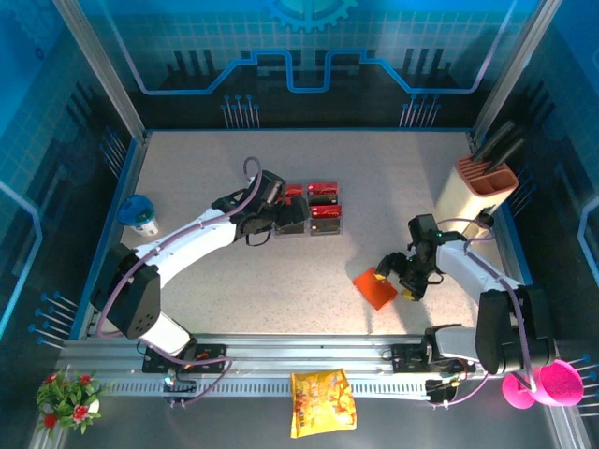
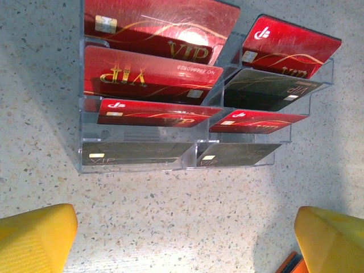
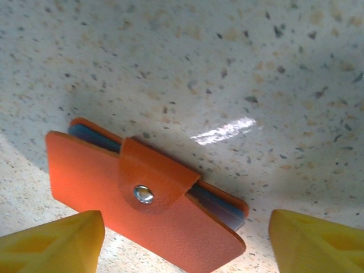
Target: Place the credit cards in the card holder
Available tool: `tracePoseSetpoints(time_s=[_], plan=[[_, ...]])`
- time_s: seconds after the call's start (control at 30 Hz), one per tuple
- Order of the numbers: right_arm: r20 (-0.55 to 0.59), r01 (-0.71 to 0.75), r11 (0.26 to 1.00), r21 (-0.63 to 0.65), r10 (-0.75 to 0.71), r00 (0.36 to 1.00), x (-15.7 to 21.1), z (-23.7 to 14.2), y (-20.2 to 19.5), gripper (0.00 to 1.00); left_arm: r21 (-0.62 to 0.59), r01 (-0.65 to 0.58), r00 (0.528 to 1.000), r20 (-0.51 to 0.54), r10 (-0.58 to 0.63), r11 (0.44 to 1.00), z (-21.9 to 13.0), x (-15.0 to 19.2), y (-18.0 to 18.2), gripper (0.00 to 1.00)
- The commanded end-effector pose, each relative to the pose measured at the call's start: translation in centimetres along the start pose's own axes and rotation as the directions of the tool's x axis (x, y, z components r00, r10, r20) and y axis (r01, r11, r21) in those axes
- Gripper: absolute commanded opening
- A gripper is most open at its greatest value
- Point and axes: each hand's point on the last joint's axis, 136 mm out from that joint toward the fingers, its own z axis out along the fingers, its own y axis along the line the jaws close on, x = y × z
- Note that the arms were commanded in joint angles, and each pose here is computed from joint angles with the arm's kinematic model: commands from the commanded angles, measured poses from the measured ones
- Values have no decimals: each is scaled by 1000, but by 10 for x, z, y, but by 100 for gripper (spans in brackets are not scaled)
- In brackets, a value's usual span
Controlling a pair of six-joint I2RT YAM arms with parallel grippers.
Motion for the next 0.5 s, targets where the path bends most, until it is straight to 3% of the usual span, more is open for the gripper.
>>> tracePoseSetpoints(time_s=[0.0,0.47], plan=[[-27,-3,999,-46,2,1000,7,1,1,70,3,-30,1000,-7,30,1000,-1,0,-7,99],[-43,-5,992,-126,0,999,7,9,8,37,1,-39,999,-4,39,999,-3,0,-8,99]])
